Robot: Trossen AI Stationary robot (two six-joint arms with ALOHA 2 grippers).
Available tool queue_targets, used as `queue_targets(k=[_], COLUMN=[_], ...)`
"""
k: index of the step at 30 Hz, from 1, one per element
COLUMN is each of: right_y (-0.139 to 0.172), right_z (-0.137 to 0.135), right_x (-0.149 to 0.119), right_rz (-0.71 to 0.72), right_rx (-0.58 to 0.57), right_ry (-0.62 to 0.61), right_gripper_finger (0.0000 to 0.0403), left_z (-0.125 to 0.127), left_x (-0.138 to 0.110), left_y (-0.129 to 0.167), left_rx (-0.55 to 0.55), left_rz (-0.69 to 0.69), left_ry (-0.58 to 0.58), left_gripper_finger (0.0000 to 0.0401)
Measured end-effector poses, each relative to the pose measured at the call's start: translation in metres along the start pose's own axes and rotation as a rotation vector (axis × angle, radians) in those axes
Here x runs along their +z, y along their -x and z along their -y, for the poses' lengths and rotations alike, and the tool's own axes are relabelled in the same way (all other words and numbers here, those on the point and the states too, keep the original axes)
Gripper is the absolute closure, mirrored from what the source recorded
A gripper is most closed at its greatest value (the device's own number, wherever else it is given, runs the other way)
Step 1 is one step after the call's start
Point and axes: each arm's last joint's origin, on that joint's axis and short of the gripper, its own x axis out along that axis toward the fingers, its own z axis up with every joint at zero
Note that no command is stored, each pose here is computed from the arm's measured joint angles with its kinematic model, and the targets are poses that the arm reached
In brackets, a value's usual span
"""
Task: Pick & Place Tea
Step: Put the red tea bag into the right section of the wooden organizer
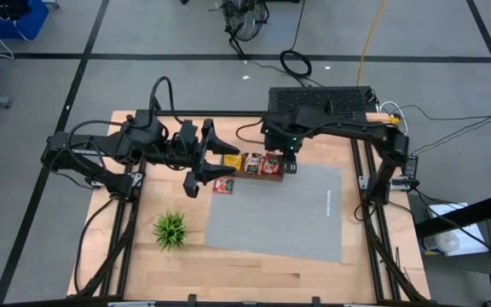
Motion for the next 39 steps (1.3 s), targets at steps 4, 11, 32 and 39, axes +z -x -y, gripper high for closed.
queue_targets(k=[4,11,32,39], right_y=[0.035,0.111,0.117,0.115], right_z=[-0.005,-0.032,-0.099,-0.108], right_x=[-0.007,-0.023,-0.049,-0.051], right_rz=[0.177,0.655,1.427,1.436], right_rx=[-0.024,-0.001,0.254,0.278], right_ry=[-0.124,-0.234,-0.106,-0.081], right_gripper_finger=[0.0231,0.023,0.0231,0.0232], left_z=[0.0,-0.003,-0.01,-0.021], left_x=[0.0,-0.006,-0.034,-0.06], left_y=[0.0,0.0,0.007,0.023], left_rx=[0.012,0.062,0.217,0.32], left_rz=[0.002,-0.061,-0.344,-0.656], left_ry=[-0.006,-0.005,-0.021,-0.06], left_gripper_finger=[0.0171,0.0171,0.0171,0.0171])
